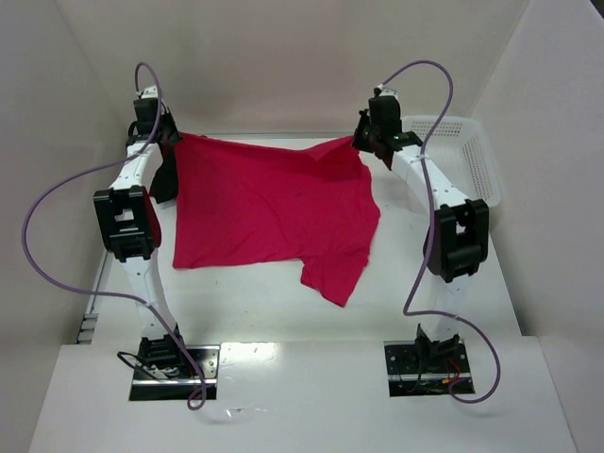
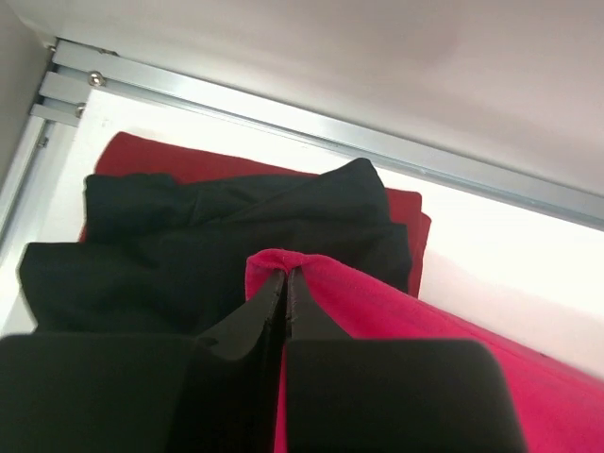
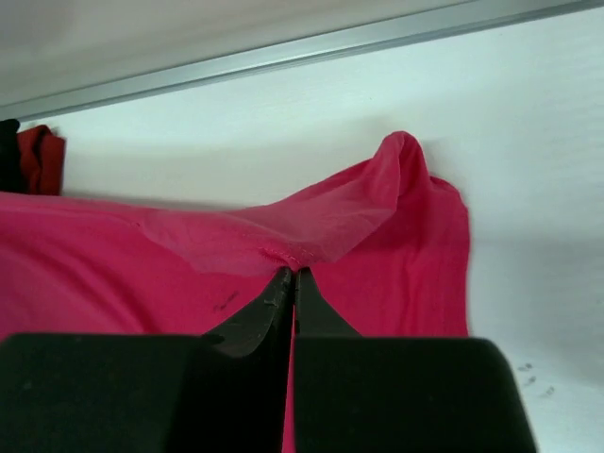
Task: Fold and stack the t-shirts
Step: Grap the side of the flattened tshirt furthest away from the robot with both arms, then fold the flattened tshirt in 1/3 of the way
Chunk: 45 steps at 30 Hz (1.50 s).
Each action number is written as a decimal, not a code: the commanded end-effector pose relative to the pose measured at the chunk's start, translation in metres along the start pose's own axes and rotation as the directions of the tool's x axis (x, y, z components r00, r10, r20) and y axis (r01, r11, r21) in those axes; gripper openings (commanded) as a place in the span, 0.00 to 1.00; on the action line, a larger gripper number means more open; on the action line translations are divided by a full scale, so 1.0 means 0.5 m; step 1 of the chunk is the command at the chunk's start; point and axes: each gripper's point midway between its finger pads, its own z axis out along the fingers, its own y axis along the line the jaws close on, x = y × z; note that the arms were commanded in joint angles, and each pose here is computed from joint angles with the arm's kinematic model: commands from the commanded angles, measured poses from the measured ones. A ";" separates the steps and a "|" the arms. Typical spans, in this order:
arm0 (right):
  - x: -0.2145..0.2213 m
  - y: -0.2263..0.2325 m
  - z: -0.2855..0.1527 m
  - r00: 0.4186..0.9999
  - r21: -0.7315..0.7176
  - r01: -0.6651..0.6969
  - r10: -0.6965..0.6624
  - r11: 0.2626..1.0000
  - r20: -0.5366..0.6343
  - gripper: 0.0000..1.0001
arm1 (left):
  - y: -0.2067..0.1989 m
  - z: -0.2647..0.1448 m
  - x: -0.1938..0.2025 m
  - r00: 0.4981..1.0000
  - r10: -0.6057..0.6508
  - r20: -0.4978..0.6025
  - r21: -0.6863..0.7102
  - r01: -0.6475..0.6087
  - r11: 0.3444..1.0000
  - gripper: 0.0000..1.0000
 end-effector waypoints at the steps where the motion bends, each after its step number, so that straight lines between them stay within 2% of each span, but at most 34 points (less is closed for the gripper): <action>1: -0.090 0.005 -0.118 0.996 -0.003 0.003 -0.002 1.000 0.094 0.00 | 0.011 -0.068 -0.096 0.995 0.032 0.096 0.008 -0.033 0.999 0.00; 6: -0.078 0.012 -0.180 0.996 -0.044 -0.004 0.007 0.999 0.086 0.00 | 0.019 -0.090 -0.069 0.997 0.041 0.067 -0.006 -0.041 0.999 0.00; 10: 0.006 -0.001 -0.208 1.000 -0.070 -0.027 0.026 0.997 -0.008 0.00 | 0.030 -0.108 -0.040 0.998 0.053 0.042 -0.023 -0.052 0.998 0.00; 15: 0.121 -0.050 -0.223 0.992 -0.015 -0.057 0.054 0.998 -0.117 0.00 | 0.031 -0.135 -0.015 0.998 0.053 0.016 -0.016 -0.053 0.998 0.00; 16: 0.129 -0.054 -0.229 0.991 -0.013 -0.056 0.054 0.998 -0.122 0.00 | 0.036 -0.135 0.010 0.999 0.053 -0.005 -0.019 -0.053 0.998 0.00; 19: 0.170 -0.063 -0.233 0.984 -0.013 -0.066 0.063 0.998 -0.167 0.00 | 0.035 -0.155 0.018 0.999 0.031 -0.011 -0.020 -0.031 0.999 0.00; 23: 0.209 -0.068 -0.230 0.976 -0.022 -0.089 0.083 0.996 -0.202 0.00 | 0.042 -0.196 0.028 1.000 0.010 -0.006 -0.040 -0.010 0.999 0.00; 27: 0.241 -0.074 -0.228 0.971 -0.018 -0.075 0.069 0.997 -0.229 0.00 | 0.045 -0.219 0.077 0.999 -0.012 -0.045 -0.034 0.011 0.999 0.00; 30: 0.261 -0.078 -0.216 0.965 -0.021 -0.065 0.057 0.998 -0.255 0.00 | 0.050 -0.220 0.140 0.992 -0.024 -0.121 -0.032 0.020 0.999 0.00; 35: 0.296 -0.080 -0.194 0.951 -0.033 -0.062 0.049 0.997 -0.305 0.00 | 0.060 -0.233 0.202 0.983 -0.048 -0.180 -0.049 0.040 0.998 0.00; 45: 0.339 -0.116 -0.167 0.936 0.016 -0.003 0.009 1.000 -0.352 0.03 | 0.068 -0.237 0.247 0.973 -0.060 -0.224 -0.062 0.047 0.997 0.00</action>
